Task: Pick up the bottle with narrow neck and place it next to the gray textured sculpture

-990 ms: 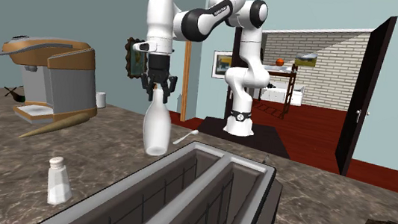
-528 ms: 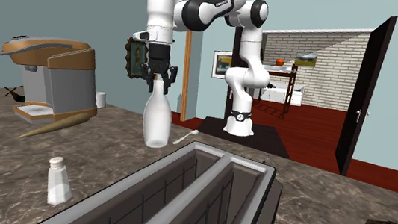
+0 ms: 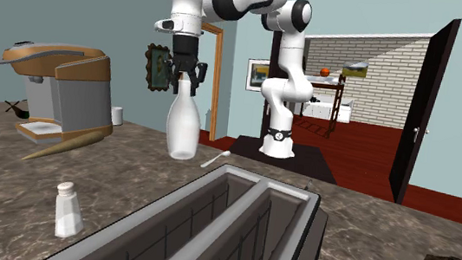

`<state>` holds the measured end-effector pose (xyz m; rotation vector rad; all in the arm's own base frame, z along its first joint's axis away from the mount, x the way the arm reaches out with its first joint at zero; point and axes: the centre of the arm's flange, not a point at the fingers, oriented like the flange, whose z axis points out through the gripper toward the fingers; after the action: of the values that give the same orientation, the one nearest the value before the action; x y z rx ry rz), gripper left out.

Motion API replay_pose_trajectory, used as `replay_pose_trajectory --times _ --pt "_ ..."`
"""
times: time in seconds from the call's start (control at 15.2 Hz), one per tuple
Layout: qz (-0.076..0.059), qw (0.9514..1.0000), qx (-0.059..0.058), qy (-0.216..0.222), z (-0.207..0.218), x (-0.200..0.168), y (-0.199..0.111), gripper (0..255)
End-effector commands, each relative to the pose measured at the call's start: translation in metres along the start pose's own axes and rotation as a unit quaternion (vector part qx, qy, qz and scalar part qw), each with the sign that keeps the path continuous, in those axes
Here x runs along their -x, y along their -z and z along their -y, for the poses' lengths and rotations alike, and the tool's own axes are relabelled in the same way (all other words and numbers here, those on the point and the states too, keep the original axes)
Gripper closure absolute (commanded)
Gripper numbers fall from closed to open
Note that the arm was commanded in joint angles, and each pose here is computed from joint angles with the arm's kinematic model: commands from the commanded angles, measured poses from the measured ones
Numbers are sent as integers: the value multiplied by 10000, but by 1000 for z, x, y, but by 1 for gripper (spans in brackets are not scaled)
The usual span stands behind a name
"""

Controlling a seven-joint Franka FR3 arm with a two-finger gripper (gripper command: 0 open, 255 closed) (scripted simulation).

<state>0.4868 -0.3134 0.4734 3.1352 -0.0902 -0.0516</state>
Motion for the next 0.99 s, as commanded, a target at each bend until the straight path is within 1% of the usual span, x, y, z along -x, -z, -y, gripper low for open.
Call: replay_pose_trajectory --times 0.0,0.92 --pt "0 10000 1 1 0 1 11 255" --pt "0 10000 1 1 0 3 85 255"
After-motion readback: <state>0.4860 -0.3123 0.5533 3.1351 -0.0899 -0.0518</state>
